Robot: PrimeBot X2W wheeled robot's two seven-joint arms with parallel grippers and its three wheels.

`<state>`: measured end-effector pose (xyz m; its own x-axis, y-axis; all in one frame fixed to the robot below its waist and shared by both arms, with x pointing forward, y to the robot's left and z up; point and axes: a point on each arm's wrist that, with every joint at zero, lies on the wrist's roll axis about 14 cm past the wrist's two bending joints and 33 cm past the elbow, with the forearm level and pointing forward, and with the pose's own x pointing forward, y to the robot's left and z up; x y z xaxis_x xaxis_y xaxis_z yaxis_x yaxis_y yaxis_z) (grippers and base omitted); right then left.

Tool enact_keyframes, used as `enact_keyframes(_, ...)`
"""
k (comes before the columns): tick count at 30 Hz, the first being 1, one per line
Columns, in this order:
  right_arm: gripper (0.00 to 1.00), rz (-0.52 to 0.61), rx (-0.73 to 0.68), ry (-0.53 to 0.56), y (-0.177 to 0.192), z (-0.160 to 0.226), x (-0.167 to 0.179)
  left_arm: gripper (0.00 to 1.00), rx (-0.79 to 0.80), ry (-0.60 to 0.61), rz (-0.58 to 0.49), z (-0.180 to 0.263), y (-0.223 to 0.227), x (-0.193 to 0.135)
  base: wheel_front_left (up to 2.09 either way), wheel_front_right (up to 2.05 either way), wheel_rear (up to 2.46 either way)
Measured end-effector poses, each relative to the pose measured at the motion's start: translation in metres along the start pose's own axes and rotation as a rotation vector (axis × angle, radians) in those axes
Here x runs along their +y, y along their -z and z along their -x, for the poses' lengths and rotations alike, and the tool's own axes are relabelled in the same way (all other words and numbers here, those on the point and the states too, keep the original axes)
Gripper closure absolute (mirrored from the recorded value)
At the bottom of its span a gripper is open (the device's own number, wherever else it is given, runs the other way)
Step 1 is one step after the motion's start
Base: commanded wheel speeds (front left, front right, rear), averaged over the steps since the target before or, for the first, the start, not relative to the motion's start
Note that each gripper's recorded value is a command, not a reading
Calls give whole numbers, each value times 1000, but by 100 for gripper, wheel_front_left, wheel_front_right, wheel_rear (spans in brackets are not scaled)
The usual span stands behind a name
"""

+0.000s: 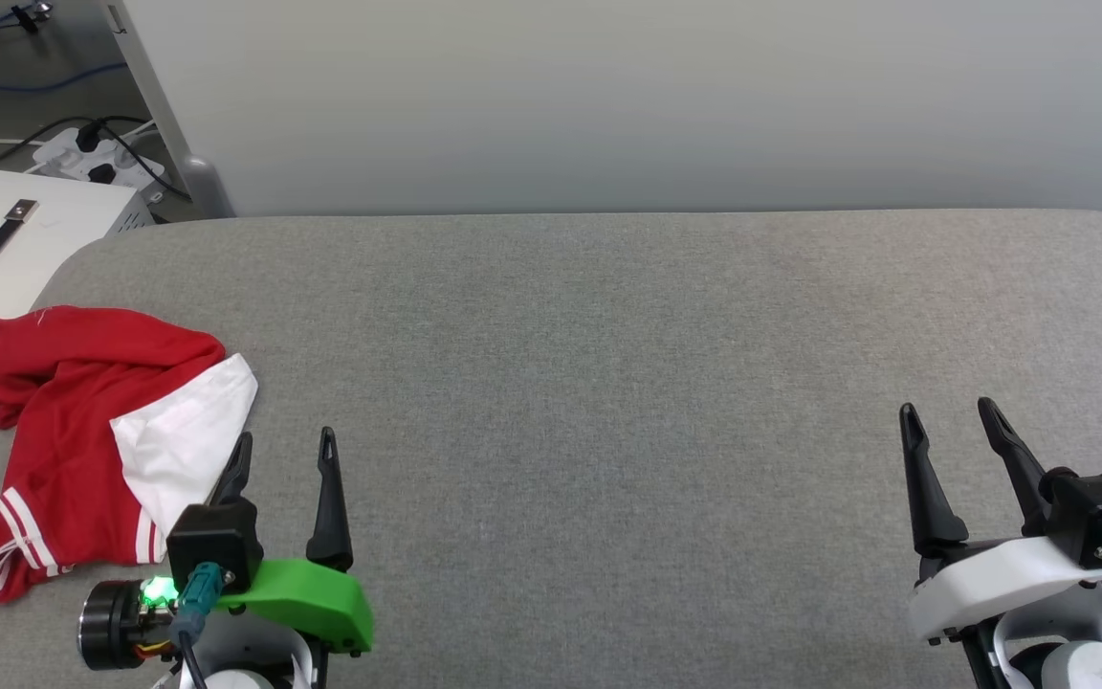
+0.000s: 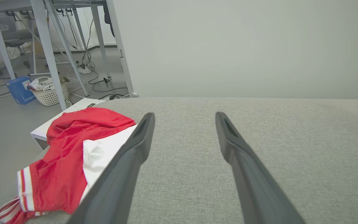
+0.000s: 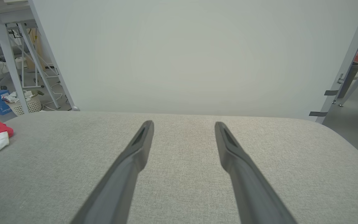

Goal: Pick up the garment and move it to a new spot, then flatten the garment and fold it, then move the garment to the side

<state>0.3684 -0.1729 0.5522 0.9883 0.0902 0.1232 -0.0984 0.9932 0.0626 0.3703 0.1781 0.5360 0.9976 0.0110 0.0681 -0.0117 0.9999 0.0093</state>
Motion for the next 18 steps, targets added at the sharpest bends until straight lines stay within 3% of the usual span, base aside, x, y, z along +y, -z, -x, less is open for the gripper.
enact_keyframes(18,0,-8,-55,-10,-10,3,4,0,-39,14,15,0,-5,-5,0,0,0)
